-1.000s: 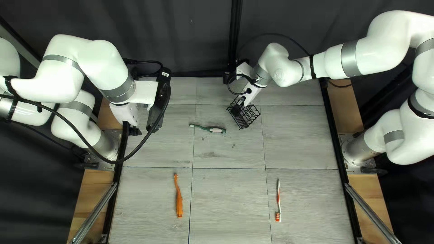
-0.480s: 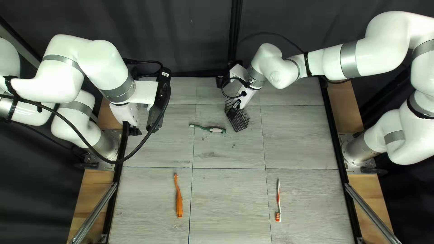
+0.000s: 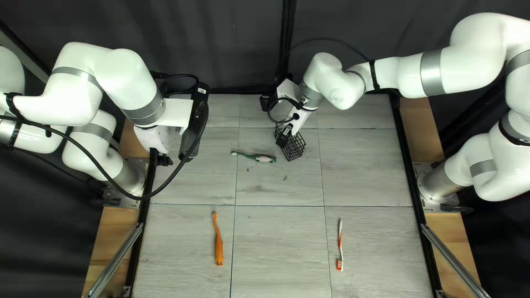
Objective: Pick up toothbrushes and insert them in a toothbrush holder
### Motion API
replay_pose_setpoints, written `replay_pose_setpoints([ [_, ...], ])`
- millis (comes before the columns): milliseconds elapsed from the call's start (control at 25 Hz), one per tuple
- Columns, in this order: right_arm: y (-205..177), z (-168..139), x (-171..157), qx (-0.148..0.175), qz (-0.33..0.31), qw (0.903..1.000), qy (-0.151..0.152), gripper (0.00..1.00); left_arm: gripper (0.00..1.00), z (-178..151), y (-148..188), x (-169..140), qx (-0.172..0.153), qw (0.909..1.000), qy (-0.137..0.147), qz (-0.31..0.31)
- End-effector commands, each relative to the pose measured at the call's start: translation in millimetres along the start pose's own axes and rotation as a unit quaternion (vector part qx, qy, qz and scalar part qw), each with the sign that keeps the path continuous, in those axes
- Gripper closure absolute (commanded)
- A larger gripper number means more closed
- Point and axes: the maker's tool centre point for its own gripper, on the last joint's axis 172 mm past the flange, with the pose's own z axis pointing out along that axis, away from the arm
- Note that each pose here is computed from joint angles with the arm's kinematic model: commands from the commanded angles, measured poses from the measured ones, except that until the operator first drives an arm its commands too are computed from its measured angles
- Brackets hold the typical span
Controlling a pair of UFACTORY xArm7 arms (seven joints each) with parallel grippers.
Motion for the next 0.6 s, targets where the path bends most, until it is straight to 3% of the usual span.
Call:
replay_pose_setpoints([
  [40, -2.8, -20.1, -29.7, -0.090, -0.028, 0.9954, -0.019, 0.00, 0.00, 0.0, 0.0, 0.0, 0.000, 1.0000, 0.000, 0.000],
  [200, 4.9, -28.2, -51.9, -0.155, -0.013, 0.9876, -0.019, 0.00, 0.00, 0.0, 0.0, 0.0, 0.000, 1.0000, 0.000, 0.000],
  [360, 0.8, -23.8, -70.0, -0.177, -0.017, 0.9840, -0.001, 0.00, 0.00, 0.0, 0.0, 0.0, 0.000, 1.0000, 0.000, 0.000],
  [560, -7.3, -39.3, -91.4, -0.202, -0.108, 0.9731, 0.026, 0.00, 0.00, 0.0, 0.0, 0.0, 0.000, 1.0000, 0.000, 0.000],
  [600, -13.3, -45.8, -99.9, -0.209, -0.166, 0.9635, 0.023, 0.00, 0.00, 0.0, 0.0, 0.0, 0.000, 1.0000, 0.000, 0.000],
])
